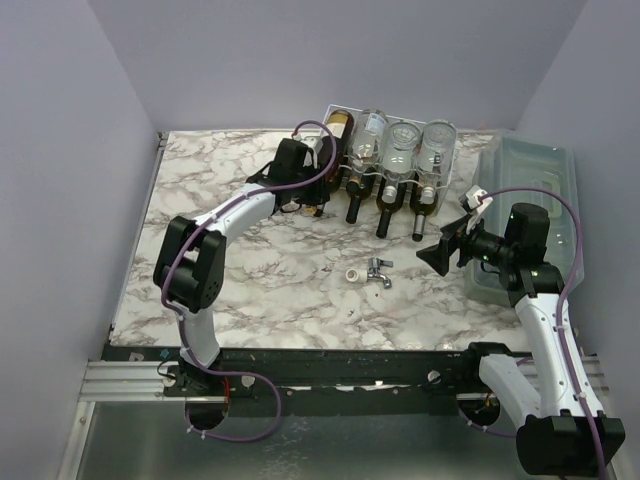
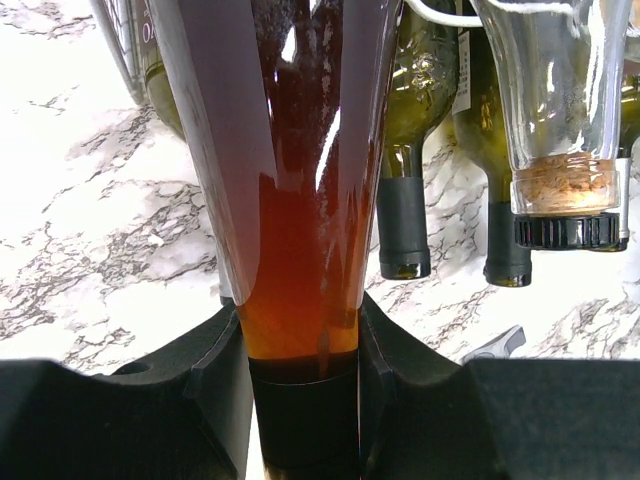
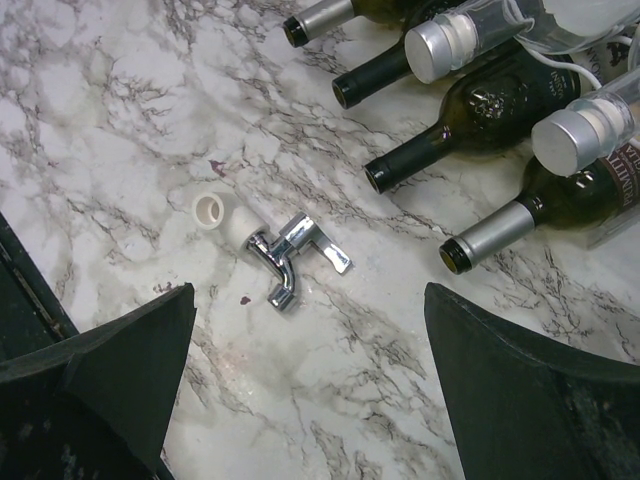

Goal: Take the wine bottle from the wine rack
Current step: Pick up the wine bottle from the wine rack.

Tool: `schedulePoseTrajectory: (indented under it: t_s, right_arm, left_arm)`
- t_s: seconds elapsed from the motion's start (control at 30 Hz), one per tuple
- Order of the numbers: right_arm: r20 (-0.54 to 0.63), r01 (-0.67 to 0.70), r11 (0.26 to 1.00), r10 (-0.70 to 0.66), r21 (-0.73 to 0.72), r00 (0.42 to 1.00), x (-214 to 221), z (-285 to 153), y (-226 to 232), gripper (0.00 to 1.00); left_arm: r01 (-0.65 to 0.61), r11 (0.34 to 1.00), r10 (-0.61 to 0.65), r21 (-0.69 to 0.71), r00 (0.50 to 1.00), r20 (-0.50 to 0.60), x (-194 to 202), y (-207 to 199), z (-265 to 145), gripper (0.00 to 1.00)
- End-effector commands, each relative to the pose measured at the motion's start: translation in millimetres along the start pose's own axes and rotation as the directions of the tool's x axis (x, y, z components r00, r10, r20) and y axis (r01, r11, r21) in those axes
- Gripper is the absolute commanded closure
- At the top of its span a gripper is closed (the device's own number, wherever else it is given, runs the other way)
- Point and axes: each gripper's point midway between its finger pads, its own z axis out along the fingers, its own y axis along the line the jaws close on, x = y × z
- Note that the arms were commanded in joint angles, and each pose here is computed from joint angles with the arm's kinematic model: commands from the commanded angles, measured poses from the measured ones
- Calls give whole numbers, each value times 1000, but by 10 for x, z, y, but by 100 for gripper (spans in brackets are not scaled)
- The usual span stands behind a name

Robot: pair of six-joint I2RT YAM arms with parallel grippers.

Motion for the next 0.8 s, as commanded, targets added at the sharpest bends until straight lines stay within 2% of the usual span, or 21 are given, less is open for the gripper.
schedulePoseTrajectory:
  t_s: [0.0,0.4,0.77]
  right_arm:
    - [-13,14,1000,-13,13,1000,62,-2,-14,0]
    - [-11,17,1000,-17,18,1000,59,-5,-18,0]
    - [-11,19,1000,-19,23,1000,63,-6,-25,0]
  left_arm:
    - [-101,995,86,27,939,334,-994,-292,-514,100]
    - [-140,989,105,51,894,435,-1269,-469,-902,100]
    - [-143,989,105,42,868,486,-1409,-517,-1102,100]
